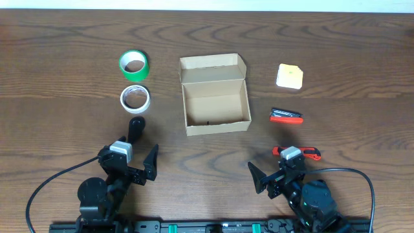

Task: Pack container

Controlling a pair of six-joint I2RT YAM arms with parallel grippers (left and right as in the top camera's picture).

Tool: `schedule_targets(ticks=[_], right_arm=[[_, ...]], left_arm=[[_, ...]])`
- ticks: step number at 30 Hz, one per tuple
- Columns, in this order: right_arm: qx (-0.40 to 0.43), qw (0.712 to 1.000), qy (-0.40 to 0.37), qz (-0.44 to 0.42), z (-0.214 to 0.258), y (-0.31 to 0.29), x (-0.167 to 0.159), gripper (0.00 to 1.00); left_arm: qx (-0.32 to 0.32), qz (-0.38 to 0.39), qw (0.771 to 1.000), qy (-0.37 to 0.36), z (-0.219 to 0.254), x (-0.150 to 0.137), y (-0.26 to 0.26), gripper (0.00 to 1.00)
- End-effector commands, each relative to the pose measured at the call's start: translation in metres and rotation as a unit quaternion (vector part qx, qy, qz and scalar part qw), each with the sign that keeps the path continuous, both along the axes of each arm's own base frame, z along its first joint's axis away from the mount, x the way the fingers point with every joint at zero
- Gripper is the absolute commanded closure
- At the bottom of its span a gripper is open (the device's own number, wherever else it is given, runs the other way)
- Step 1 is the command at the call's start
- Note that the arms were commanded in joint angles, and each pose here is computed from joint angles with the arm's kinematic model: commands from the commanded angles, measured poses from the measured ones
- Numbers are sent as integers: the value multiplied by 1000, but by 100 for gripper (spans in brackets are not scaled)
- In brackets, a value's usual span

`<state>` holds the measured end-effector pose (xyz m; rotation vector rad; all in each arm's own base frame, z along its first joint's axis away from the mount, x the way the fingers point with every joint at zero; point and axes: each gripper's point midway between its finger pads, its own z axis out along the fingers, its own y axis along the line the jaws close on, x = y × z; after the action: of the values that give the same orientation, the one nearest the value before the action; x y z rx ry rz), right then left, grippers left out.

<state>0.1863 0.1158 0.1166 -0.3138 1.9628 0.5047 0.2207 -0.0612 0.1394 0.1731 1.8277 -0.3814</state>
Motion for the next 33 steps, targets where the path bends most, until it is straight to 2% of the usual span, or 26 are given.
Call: schedule_targets(ticks=[1,8,11,14,16,19,24,29,33], right_arm=[[-5,1000,-5,3,0,0,0,1],[-5,1000,-5,3,0,0,0,1],[-5,1000,-5,3,0,0,0,1],[-5,1000,-5,3,0,0,0,1],[-5,1000,-5,3,0,0,0,1],[-5,1000,-5,3,0,0,0,1],[-5,1000,-5,3,0,0,0,1],[-5,1000,-5,3,0,0,0,1],[-5,1000,-5,3,0,0,0,1]], left_arm=[[0,2,1000,10,-10,0,1,5],[-6,3,1000,12,-10,0,1,5],[-57,18,998,32,-10,0,1,5],[-145,37,987,56,-5,2,0,5],[-163,27,985,51,3,2,-5,5],[-158,25,987,30,29,4,-4,5],[-102,37,994,14,70,16,4,5],[-87,50,991,87,95,44,6,5],[-29,35,989,137,104,74,6,5]])
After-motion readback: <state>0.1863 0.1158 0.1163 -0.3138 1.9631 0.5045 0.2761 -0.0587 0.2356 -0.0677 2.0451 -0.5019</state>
